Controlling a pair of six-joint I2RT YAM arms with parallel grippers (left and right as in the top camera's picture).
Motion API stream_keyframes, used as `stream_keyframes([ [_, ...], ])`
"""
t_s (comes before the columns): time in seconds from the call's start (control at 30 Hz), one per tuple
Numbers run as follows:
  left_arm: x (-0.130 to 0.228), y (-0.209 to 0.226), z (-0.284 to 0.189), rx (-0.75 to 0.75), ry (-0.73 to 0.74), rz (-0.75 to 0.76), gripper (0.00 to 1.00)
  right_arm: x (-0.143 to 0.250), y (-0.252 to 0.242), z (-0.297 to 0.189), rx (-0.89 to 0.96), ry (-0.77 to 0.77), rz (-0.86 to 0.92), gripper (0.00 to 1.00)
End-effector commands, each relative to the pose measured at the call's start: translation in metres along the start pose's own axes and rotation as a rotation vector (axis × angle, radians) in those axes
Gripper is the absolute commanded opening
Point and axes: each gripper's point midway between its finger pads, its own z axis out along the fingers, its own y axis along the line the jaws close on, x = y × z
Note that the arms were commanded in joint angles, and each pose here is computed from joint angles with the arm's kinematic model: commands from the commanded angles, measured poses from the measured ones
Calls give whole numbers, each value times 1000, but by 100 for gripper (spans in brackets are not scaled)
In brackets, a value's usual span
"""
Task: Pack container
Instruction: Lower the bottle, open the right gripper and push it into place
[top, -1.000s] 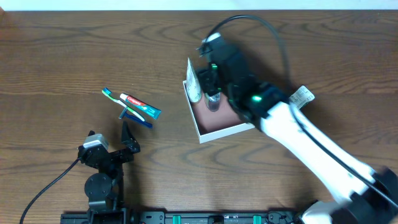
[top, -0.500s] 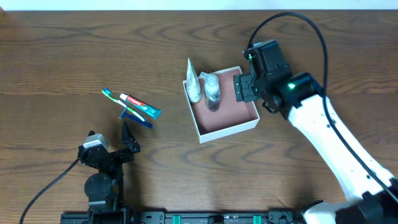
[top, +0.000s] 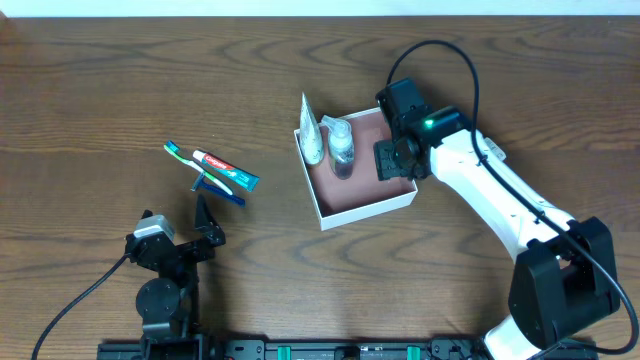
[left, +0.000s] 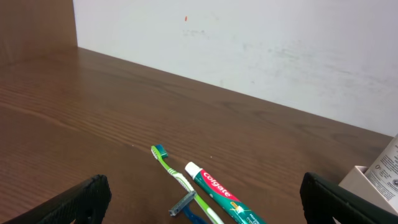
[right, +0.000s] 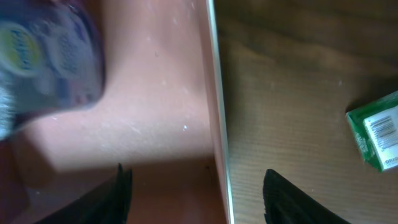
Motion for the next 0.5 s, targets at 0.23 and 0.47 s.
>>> stream_keyframes([
  [0.23, 17, 7, 1, -25, 49, 26, 98, 19, -14, 14, 35, 55, 57, 34],
  [0.47, 17, 7, 1, -25, 49, 26, 98, 36, -18, 23, 48, 99, 112, 7],
])
